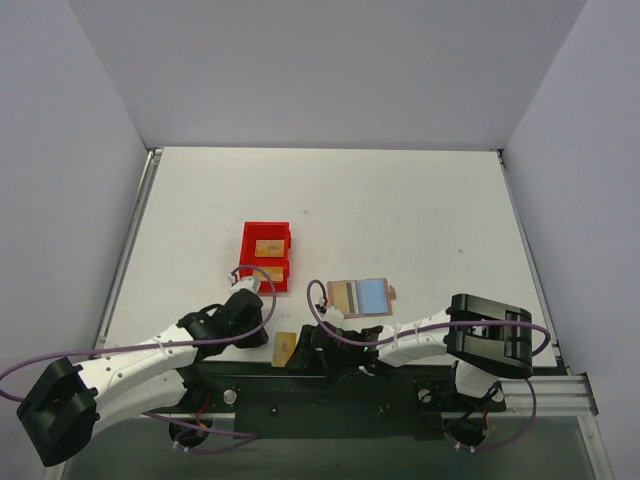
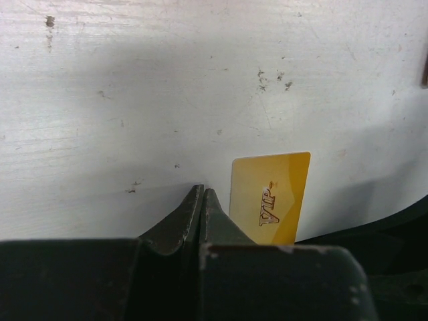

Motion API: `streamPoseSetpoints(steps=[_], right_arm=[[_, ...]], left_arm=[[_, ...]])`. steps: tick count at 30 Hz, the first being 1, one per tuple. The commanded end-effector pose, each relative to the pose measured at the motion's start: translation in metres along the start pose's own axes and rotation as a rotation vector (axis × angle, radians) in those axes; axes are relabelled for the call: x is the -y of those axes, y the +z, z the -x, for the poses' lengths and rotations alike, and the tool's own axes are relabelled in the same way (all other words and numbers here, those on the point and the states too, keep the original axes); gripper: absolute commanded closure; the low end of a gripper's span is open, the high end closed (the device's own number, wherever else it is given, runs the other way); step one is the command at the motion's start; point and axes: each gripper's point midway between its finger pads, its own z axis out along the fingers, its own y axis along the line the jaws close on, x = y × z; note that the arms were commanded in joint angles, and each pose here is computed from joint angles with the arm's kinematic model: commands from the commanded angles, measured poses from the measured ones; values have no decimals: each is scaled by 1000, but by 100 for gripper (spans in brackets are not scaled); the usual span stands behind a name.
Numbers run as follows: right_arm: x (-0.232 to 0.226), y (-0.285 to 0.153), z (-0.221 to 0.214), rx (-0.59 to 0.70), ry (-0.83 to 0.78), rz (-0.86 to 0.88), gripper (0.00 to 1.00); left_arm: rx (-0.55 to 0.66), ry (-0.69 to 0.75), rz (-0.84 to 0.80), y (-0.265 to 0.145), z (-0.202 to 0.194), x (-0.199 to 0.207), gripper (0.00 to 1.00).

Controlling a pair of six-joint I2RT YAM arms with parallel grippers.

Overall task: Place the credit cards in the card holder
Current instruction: Pick up the credit card at the corner of the board.

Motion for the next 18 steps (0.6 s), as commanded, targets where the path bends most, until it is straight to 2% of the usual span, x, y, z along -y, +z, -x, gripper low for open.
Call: streamPoseSetpoints(steps=[1,16,18], right_arm=[[2,8,4,33,25,-6,59],[16,17,7,60,89,58,62],[17,18,13,96,93,62,63]], left_arm=[[-21,25,-31,3,-6,6,100],[-44,27,-61,10,-20,9,100],[-49,30,-63,11,-22,11,100]])
